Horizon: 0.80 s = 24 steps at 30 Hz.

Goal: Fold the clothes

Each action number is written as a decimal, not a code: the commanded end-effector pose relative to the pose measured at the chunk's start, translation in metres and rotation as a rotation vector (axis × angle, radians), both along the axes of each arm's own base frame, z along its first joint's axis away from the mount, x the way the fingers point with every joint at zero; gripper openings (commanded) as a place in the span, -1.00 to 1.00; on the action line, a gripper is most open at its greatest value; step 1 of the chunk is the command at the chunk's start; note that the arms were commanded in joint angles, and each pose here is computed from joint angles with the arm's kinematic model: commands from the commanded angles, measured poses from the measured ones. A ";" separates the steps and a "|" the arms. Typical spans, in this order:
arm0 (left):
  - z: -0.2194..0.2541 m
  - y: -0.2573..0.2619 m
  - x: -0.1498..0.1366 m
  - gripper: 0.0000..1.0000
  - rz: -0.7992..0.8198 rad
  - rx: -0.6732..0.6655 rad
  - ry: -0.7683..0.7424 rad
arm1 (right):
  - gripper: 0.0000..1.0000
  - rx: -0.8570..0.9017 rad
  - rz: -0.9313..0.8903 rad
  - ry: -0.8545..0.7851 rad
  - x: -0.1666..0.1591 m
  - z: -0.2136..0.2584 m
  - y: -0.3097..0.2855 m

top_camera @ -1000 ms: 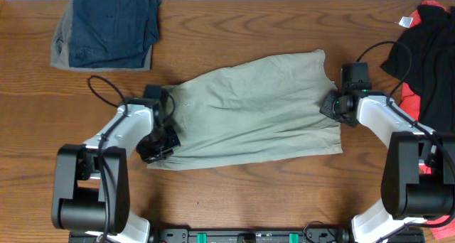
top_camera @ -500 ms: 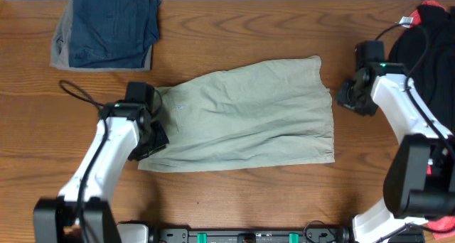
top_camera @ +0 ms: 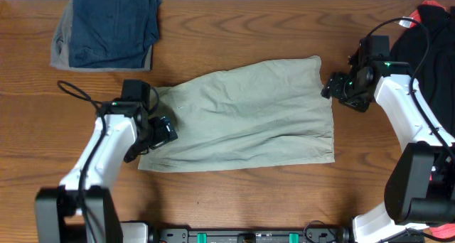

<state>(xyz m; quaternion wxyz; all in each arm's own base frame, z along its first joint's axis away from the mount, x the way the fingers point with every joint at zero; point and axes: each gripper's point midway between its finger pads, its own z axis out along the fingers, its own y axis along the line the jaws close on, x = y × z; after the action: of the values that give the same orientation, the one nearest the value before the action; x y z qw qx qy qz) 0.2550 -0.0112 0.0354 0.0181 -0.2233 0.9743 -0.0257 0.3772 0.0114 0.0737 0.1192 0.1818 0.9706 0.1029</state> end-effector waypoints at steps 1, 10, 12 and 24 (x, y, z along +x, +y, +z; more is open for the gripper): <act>-0.006 -0.012 0.009 1.00 -0.072 -0.081 0.001 | 0.46 0.008 0.034 -0.011 0.001 -0.002 0.003; -0.010 -0.011 0.019 -0.09 -0.086 -0.078 -0.030 | 0.50 0.004 0.033 -0.023 0.003 -0.002 0.003; -0.010 -0.011 0.019 -0.22 -0.086 -0.078 -0.029 | 0.52 0.004 0.034 -0.022 0.003 -0.003 0.003; -0.009 0.019 0.023 0.01 -0.024 0.060 -0.036 | 0.61 -0.013 0.028 0.014 -0.018 -0.039 0.000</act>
<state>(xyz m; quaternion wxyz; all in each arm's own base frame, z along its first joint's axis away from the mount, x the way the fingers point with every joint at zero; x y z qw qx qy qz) 0.2678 -0.0069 0.0203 0.0234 -0.1924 0.9807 -0.0256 0.3679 0.0137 0.0451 0.1199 0.1719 0.9719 0.1069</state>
